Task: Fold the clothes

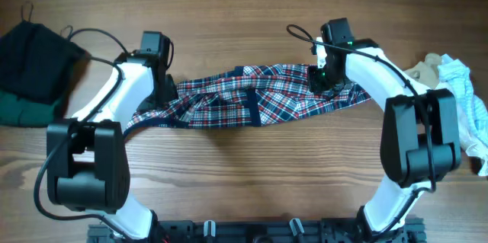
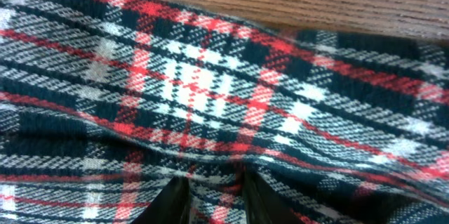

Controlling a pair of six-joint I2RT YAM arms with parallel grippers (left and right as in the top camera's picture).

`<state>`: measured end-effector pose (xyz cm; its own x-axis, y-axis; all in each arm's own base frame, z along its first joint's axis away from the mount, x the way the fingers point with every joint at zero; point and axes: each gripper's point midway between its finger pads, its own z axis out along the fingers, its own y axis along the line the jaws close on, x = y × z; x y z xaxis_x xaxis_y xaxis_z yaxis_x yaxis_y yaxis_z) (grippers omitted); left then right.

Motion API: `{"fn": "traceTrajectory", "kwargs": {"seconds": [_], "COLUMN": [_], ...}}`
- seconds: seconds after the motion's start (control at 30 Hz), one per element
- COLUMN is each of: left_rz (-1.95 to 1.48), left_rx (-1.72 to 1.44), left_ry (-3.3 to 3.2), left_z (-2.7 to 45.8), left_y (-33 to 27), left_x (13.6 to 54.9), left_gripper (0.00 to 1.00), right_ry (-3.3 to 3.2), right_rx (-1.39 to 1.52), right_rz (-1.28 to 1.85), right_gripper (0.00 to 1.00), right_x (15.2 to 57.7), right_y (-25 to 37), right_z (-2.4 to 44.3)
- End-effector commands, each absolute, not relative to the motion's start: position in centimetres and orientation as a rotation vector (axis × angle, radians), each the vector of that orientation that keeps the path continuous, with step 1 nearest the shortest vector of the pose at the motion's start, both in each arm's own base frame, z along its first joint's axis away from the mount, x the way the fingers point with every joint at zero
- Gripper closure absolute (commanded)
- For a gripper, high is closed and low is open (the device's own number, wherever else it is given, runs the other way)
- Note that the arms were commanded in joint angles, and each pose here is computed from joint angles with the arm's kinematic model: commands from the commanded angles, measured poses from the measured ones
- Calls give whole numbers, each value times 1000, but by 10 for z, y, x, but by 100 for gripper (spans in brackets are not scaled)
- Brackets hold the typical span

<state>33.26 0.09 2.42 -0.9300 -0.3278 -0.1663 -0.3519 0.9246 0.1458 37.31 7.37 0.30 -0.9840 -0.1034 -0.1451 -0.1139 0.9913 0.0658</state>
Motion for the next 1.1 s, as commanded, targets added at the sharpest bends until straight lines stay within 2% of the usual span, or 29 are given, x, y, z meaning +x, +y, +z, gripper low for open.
{"fn": "traceTrajectory", "kwargs": {"seconds": [0.0,0.07,0.27,0.43,0.53,0.67,0.73,0.83,0.9,0.97,1.07], "left_rz": [297,302,256,208,134,118,125,88,69,62,80], "left_rx": [-568,-591,-672,-489,-478,-475,-476,-469,-469,-501,-594], "left_ry": [2930,2909,2783,2706,2686,2723,2700,2582,2543,2558,2674], "left_z": [11,5,-9,-18,-24,-35,-24,31,61,71,58], "left_y": [9,15,35,31,23,20,21,21,20,19,19], "left_x": [320,322,357,395,405,400,403,422,420,408,377], "left_gripper": [96,96,96,96,96,96,96,96,96,96,96], "right_ry": [3103,3093,3090,3106,3140,3150,3134,3096,3076,3067,3064], "right_rx": [-92,-47,168,253,309,383,425,449,448,446,407], "right_rz": [-137,-217,-206,-149,-156,-228,-225,-198,-193,-184,-147], "right_gripper": [74,74,75,75,75,75,75,75,75,75,75], "right_x": [341,342,343,338,328,320,321,326,330,333,336], "right_y": [33,14,-31,-34,-35,-52,-60,-65,-65,-65,-61], "right_z": [-39,-40,-40,-41,-41,-41,-42,-47,-47,-47,-47]}}
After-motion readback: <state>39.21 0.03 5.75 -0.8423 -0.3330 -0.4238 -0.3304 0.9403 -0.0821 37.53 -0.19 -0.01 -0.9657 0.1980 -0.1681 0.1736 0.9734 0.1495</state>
